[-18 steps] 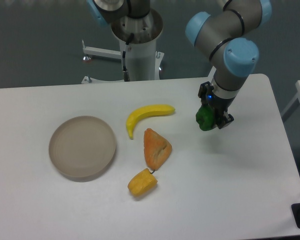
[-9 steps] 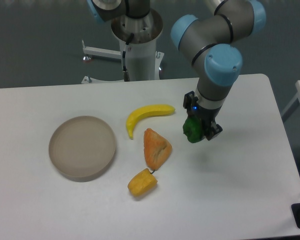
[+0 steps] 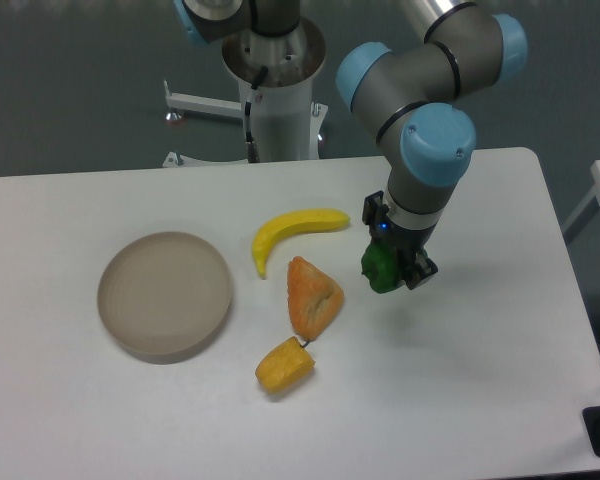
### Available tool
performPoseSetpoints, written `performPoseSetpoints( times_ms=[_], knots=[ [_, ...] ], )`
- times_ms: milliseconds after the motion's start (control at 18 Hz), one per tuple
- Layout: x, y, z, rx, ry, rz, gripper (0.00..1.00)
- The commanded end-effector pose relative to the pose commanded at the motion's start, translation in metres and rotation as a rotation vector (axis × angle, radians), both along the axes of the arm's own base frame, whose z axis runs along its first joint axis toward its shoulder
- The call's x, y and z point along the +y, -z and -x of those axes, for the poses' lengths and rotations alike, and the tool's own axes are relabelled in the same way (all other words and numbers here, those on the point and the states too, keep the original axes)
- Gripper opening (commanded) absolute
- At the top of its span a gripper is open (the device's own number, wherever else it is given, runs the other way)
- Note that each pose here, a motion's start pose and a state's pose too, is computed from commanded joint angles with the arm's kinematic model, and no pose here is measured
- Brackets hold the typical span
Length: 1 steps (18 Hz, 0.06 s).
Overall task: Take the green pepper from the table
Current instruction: 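Lift the held green pepper up off the table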
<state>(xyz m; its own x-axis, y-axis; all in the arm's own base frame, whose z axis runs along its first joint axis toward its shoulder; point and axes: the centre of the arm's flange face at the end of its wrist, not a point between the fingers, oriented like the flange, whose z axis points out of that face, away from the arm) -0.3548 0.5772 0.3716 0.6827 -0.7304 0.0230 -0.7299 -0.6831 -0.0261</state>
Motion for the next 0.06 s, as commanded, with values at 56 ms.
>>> performPoseSetpoints(
  times_ms=[56],
  knots=[
    [-0.0004, -0.0009, -0.0003, 0.0, 0.0, 0.0, 0.22]
  ],
)
